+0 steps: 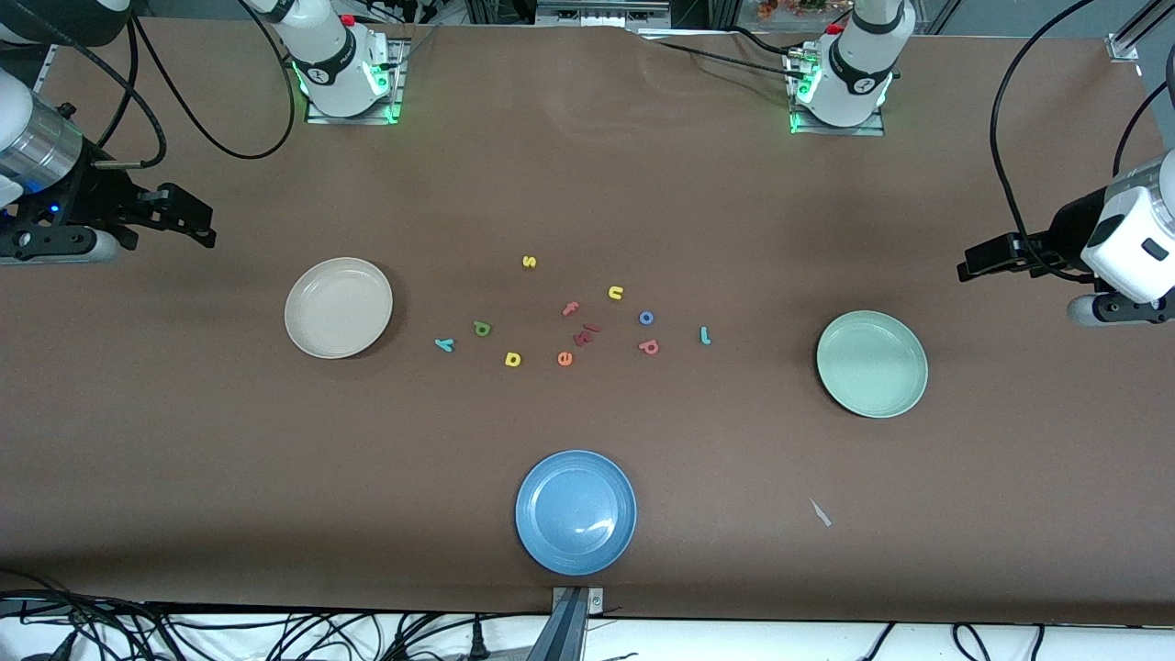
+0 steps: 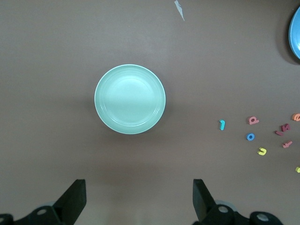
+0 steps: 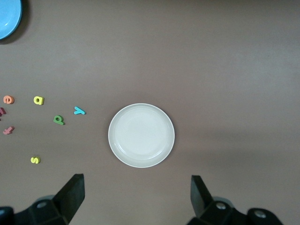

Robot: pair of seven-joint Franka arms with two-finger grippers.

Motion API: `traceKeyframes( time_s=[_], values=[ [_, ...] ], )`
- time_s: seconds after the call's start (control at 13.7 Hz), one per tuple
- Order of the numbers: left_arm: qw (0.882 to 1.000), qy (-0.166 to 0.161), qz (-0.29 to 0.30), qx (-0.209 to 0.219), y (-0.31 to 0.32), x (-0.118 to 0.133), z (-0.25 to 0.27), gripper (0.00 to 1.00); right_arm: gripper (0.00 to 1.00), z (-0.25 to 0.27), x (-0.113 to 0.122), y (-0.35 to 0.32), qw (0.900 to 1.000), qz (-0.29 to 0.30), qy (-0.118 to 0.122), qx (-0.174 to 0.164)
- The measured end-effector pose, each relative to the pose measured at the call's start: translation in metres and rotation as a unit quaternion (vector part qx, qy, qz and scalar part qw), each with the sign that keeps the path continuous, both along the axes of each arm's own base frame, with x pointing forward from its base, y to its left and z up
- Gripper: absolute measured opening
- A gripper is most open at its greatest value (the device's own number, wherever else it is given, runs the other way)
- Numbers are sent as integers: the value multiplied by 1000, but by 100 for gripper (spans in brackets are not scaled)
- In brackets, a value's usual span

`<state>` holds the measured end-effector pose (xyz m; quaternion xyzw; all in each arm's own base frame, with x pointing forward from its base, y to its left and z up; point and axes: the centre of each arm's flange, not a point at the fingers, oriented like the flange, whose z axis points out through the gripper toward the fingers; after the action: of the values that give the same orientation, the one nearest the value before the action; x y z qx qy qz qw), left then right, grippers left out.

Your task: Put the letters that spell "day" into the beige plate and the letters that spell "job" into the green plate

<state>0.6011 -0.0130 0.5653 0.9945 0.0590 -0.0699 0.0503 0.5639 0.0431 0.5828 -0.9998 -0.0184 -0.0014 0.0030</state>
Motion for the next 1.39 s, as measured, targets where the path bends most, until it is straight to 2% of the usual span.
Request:
traceKeyframes(
  time_s=[0.59, 1.39],
  values=[
    [1000, 8, 3, 1, -11, 3, -8, 100, 100, 0, 0, 0, 1000, 1, 0, 0],
    [1000, -1, -4, 0, -11, 4, -5, 99, 100, 0, 0, 4, 1000, 4, 0, 0]
  ],
)
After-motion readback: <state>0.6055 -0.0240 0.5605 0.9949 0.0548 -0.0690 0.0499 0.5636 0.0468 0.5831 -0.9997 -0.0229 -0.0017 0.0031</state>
